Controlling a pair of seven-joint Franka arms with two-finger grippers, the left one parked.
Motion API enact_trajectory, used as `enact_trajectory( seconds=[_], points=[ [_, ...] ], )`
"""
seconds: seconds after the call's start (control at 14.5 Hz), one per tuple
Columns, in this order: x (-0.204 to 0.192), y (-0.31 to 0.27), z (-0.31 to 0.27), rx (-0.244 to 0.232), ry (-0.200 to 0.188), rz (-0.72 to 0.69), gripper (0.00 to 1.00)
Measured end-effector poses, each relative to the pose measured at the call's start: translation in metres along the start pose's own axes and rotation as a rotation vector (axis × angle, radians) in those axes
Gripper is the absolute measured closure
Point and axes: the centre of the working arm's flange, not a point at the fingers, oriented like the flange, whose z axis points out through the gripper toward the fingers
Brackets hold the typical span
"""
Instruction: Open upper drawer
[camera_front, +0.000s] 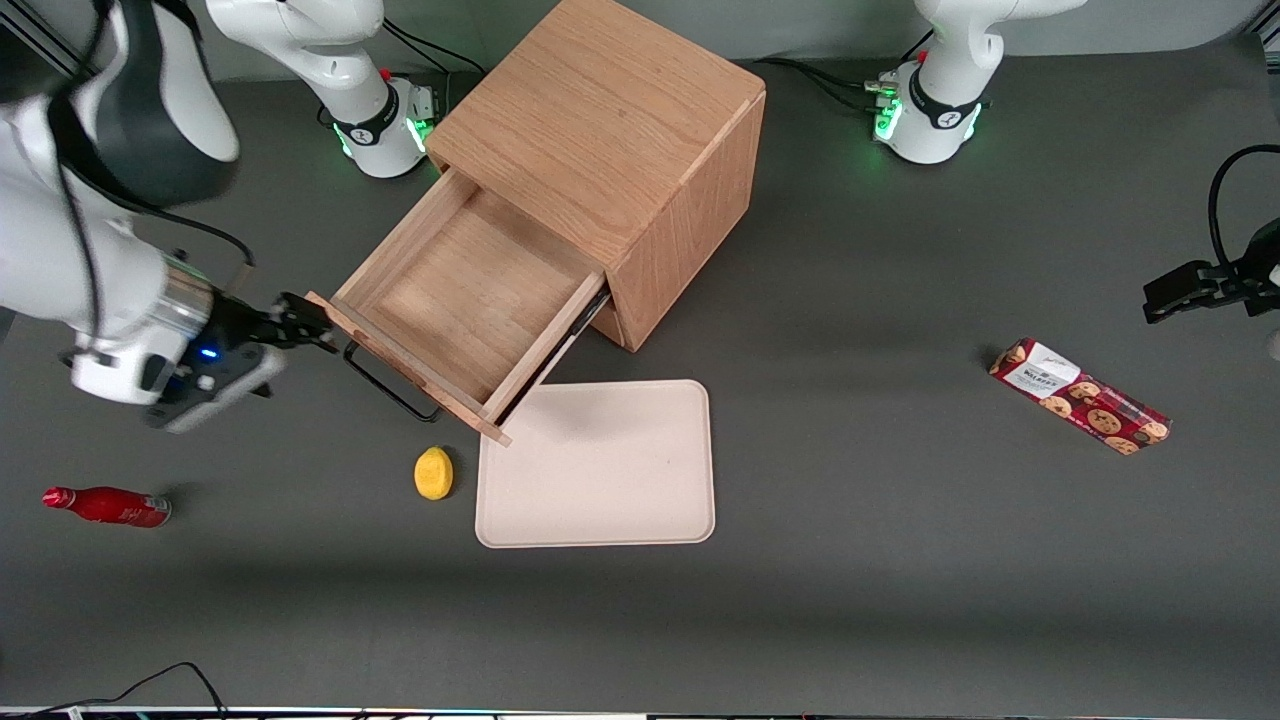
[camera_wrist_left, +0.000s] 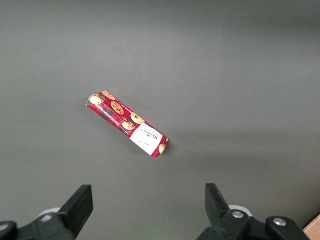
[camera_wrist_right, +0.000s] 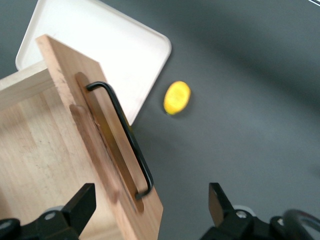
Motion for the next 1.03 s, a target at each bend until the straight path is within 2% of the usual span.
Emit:
enact_trajectory(
  seconds=[0.14,0.41,0.48,0.69,1.03],
  points=[
    [-0.024,0.019,-0.030,-0.025,0.000,0.121,0.00],
    [-0.081,0.066,-0.082,-0.039,0.016,0.386,0.00],
    [-0.092,0.069,-0.092,-0.044,0.011,0.412,0.00],
    [-0.111,0.063,-0.112,-0.096,-0.006,0.442,0.00],
    [-0.118,0.059,-0.112,-0.104,-0.010,0.540,0.00]
  ],
)
